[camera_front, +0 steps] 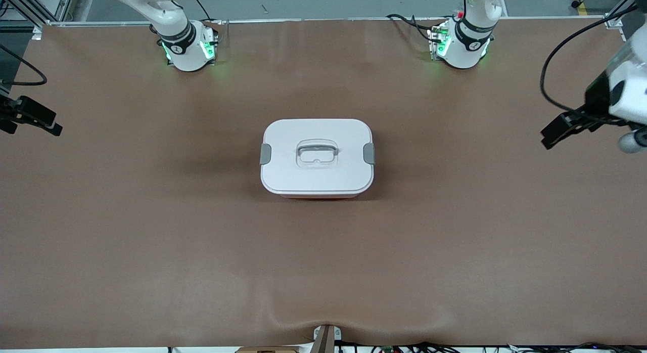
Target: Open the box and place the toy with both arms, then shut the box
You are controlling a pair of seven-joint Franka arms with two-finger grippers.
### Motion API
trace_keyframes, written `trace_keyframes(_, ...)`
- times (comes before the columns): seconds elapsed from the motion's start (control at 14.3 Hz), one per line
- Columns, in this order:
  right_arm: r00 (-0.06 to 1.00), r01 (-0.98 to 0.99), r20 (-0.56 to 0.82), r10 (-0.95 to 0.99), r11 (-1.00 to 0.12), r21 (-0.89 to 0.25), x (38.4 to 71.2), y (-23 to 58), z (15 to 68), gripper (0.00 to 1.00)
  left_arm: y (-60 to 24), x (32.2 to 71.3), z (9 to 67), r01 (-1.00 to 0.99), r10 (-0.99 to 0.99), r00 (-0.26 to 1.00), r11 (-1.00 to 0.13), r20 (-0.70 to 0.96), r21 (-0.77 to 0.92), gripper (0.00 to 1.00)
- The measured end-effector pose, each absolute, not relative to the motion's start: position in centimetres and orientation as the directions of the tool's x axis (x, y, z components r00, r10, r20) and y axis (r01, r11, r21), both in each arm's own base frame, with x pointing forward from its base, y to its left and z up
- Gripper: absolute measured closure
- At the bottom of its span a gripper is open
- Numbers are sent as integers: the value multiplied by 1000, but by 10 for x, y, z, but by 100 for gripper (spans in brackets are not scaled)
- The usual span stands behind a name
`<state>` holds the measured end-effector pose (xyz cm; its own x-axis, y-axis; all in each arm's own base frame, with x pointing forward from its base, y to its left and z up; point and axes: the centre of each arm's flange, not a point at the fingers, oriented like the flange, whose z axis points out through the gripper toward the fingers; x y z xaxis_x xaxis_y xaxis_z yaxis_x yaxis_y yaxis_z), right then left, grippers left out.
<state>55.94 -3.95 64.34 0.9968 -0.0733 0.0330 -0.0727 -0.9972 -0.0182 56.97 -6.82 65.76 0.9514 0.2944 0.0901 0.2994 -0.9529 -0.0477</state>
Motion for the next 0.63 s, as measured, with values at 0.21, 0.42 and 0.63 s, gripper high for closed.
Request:
trace_keyframes(0.21, 997, -73, 34, -73, -997, -18, 559, -40, 643, 0, -44, 558, 670, 235, 230, 971, -970, 71, -61, 0)
trace_keyframes(0.42, 997, -73, 34, -73, -997, -18, 559, -40, 644, 0, -36, 548, 676, 183, 180, 983, -980, 47, -72, 0)
trace_keyframes(0.63, 997, -73, 34, -73, -997, -18, 559, -40, 644, 0, -36, 539, 676, 159, 156, 987, -984, 32, -77, 0)
